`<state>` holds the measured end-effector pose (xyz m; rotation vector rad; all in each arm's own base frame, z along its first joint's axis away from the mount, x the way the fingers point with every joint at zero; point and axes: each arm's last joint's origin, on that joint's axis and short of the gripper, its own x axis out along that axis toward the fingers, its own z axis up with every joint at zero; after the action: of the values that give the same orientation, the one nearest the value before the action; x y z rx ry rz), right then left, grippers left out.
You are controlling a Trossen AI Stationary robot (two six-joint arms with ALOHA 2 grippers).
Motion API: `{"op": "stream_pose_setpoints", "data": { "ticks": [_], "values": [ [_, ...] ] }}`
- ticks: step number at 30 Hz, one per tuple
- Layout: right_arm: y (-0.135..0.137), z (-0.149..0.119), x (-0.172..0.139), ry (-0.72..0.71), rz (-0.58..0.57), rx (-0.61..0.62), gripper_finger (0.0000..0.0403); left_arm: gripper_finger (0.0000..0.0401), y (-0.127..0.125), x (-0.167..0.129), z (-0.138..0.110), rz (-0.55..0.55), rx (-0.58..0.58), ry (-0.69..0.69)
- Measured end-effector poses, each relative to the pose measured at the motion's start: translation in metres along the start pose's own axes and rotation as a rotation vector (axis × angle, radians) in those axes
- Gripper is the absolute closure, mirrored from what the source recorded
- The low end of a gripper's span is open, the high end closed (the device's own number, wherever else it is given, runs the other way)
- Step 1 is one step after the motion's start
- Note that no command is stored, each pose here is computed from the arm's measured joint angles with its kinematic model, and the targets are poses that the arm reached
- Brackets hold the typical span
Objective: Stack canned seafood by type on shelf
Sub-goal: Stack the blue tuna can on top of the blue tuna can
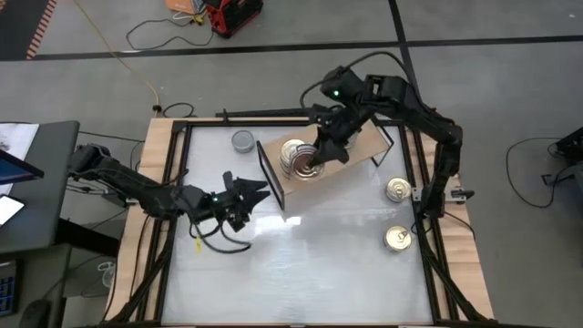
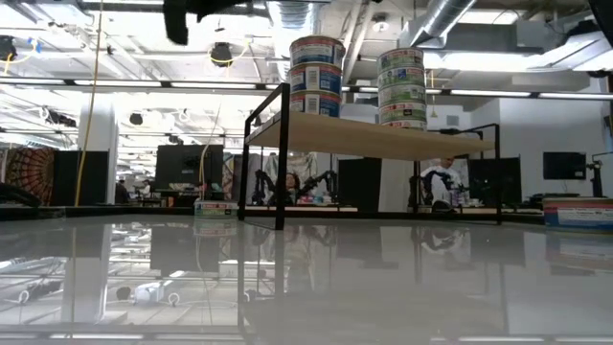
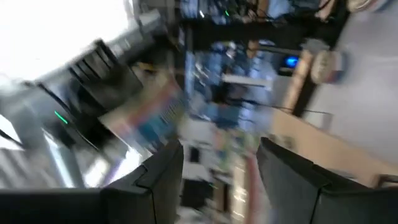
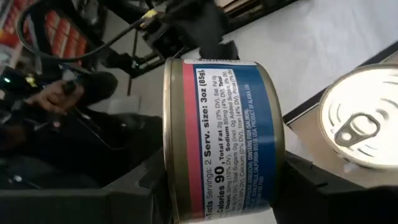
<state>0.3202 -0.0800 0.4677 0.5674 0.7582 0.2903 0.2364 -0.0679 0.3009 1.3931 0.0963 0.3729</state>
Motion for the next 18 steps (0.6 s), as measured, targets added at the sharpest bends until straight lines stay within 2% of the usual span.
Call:
{"op": "stream_pose_setpoints", "data": {
  "ticks": [7, 12, 18],
  "values": [
    [0.001, 0.000, 0.003, 0.011, 0.033, 0.044, 0.0185, 0.0206, 0.008, 0.000, 0.005, 0.077, 0.331, -0.123],
    [0.005, 0.002, 0.017, 0.031, 0.054, 0.063, 0.0184, 0.0201, 0.026, 0.006, 0.007, 0.114, 0.346, -0.094],
    [0.014, 0.007, 0.032, 0.019, 0.109, 0.085, 0.0184, 0.0149, 0.038, 0.014, 0.013, 0.107, 0.445, -0.105]
  ]
}}
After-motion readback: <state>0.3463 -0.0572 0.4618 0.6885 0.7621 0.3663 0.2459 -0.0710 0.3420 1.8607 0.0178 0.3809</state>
